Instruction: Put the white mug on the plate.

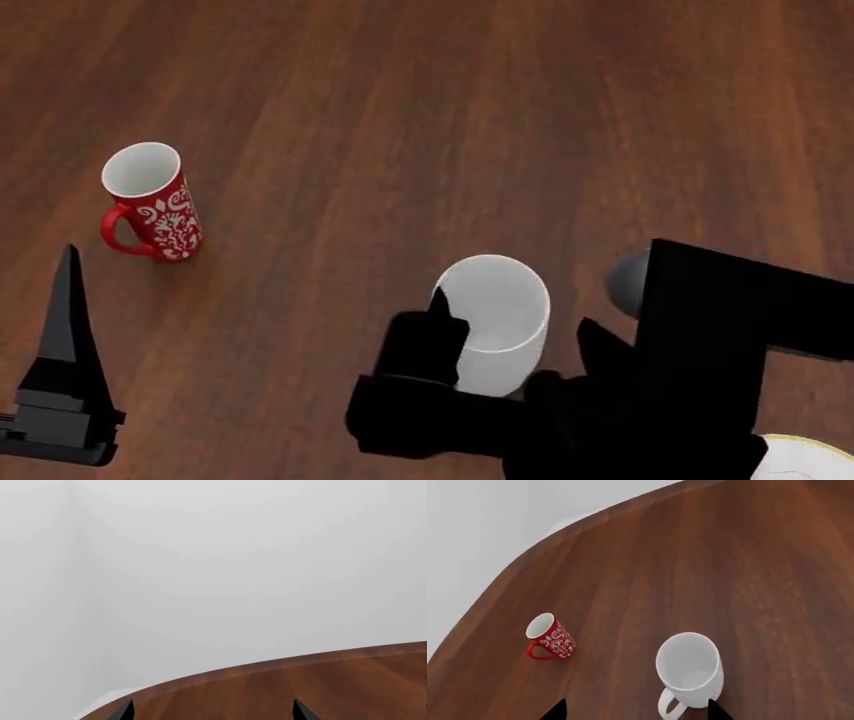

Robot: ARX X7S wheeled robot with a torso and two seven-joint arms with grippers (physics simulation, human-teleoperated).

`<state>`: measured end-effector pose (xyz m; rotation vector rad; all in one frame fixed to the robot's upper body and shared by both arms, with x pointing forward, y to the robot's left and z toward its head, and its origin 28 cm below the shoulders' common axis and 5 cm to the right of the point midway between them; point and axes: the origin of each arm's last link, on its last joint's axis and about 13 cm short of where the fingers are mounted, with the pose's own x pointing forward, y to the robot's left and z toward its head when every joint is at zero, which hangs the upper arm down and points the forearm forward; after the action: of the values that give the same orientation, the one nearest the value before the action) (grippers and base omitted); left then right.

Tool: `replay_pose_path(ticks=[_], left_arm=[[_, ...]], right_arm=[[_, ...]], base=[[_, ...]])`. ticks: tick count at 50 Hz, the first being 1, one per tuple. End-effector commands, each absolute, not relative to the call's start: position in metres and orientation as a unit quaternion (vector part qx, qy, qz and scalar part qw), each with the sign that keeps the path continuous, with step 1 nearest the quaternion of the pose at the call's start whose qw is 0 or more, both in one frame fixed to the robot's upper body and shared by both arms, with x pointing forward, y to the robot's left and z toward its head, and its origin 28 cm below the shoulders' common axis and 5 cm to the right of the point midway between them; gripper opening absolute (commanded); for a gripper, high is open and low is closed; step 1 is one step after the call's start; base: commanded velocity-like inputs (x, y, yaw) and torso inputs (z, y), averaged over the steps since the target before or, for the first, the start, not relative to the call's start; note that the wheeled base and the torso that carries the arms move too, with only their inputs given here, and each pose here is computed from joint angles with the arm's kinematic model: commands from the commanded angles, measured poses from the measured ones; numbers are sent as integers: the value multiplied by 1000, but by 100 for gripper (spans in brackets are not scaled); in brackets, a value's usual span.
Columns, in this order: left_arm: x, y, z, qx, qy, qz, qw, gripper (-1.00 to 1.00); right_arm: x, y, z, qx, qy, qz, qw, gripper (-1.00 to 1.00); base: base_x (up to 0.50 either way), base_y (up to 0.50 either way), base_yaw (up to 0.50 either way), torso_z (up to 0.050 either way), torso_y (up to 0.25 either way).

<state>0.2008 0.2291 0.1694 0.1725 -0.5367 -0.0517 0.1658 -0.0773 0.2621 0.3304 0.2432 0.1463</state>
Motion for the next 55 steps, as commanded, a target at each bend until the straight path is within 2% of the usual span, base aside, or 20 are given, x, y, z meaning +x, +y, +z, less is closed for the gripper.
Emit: replay_pose_path(ticks=[1, 14, 24, 33, 55], left_arm=[[202, 229, 168, 84, -263, -26, 961, 100], [203, 231, 166, 82, -262, -26, 961, 100], [205, 233, 164, 80, -260, -22, 962, 100], [205, 234, 163, 79, -260, -19, 962, 100], [206, 235, 162, 80, -258, -17, 963, 100]], right_arm=[[172, -70, 262, 178, 154, 62, 970, 100], [190, -59, 262, 191, 180, 61, 963, 100], [199, -53, 262, 173, 251, -4, 953, 100], [203, -47, 263, 167, 276, -33, 946, 100], [223, -38, 258, 157, 326, -27, 932, 100]], base=[[0, 0, 0, 0, 0], [0, 0, 0, 0, 0], [0, 0, 0, 0, 0], [0, 0, 0, 0, 0], [0, 0, 0, 0, 0]])
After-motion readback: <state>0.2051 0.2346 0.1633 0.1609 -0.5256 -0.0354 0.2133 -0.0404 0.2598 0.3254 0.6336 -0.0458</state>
